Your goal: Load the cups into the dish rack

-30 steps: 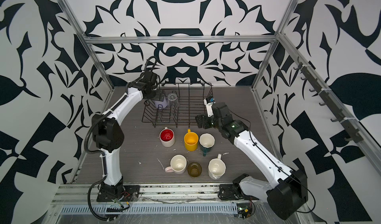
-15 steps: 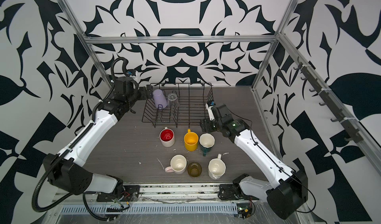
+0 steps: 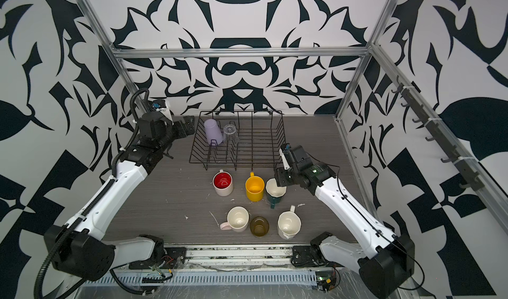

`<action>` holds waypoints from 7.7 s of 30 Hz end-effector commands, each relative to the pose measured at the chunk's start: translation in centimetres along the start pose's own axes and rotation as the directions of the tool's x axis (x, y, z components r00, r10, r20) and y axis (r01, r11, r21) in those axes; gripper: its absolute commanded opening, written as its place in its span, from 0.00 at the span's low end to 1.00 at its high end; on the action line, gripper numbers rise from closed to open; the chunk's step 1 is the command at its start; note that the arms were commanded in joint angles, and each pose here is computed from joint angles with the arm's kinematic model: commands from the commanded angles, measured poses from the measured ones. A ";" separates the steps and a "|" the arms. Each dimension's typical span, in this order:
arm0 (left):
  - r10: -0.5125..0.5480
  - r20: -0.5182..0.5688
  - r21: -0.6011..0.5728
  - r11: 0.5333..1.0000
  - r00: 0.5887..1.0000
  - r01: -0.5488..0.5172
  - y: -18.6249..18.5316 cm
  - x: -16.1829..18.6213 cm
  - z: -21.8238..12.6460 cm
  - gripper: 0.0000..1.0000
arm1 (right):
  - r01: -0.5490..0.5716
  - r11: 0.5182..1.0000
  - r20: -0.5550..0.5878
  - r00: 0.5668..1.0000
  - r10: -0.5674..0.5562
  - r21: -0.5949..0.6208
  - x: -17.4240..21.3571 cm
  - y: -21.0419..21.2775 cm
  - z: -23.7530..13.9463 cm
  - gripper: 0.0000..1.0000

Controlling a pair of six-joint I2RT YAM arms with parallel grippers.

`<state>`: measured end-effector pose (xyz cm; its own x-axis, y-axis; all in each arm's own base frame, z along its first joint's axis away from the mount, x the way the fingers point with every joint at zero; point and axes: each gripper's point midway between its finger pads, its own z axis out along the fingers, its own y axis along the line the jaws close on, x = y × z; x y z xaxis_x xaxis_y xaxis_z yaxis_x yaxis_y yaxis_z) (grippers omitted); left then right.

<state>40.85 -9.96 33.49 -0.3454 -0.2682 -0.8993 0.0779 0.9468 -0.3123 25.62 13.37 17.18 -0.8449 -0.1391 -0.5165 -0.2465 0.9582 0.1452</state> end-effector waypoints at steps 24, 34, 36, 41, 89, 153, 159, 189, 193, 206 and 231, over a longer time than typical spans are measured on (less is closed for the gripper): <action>-0.063 0.068 0.020 0.998 0.996 0.062 1.1 -0.9 -2.8 0.99 | 0.004 0.998 -0.092 0.996 0.002 0.065 2.3 -1.3 5.8 0.35; -0.077 0.063 0.023 0.997 0.995 0.076 1.2 -0.8 -2.8 0.99 | 0.025 0.997 -0.105 0.994 -0.017 0.077 2.3 -1.5 6.4 0.22; -0.081 0.064 0.027 0.996 0.995 0.079 1.1 -0.8 -2.8 0.99 | 0.031 0.997 -0.106 0.994 -0.023 0.075 2.4 -1.5 6.3 0.19; -0.094 0.052 0.025 0.995 0.994 0.093 1.3 -0.3 -2.4 0.99 | 0.058 0.995 -0.099 0.994 -0.050 0.077 2.4 -1.6 5.6 0.12; -0.088 -0.182 0.740 0.644 0.979 0.195 -8.9 4.1 -6.8 1.00 | 0.317 0.764 0.552 0.832 0.060 -0.562 -14.3 12.9 -11.9 0.00; 0.074 -0.175 0.968 0.195 0.982 0.158 -14.4 5.1 -16.6 0.99 | 0.649 0.257 0.690 0.713 0.125 -0.716 -17.0 23.7 -15.3 0.00; 0.108 -0.182 0.973 0.161 0.977 0.163 -14.9 5.6 -17.1 1.00 | 0.653 0.245 0.692 0.711 0.127 -0.716 -17.2 23.9 -15.0 0.00; 0.198 -0.171 0.985 0.067 0.965 0.161 -15.8 6.9 -19.2 0.99 | 0.579 0.291 0.635 0.757 0.156 -0.762 -19.4 24.7 -12.7 0.00; 0.188 -0.146 0.988 0.069 0.971 0.135 -15.7 6.9 -19.3 0.99 | 0.556 0.318 0.620 0.769 0.156 -0.768 -19.4 24.6 -12.6 0.00; 0.196 -0.150 0.988 0.070 0.969 0.138 -15.7 7.0 -19.2 0.88 | 0.542 0.359 0.618 0.774 0.137 -0.759 -19.1 25.1 -12.3 0.00; 0.227 -0.129 0.972 0.220 0.965 0.078 -15.4 6.9 -17.9 0.00 | 0.499 0.460 0.605 0.788 0.110 -0.734 -19.1 24.6 -10.5 0.02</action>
<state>22.83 -22.41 37.35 -0.5025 -0.0876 -0.8601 0.8610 0.0391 -0.5070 27.42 37.08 36.01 -0.4765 -0.0046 -0.8792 -0.8792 0.0058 0.4764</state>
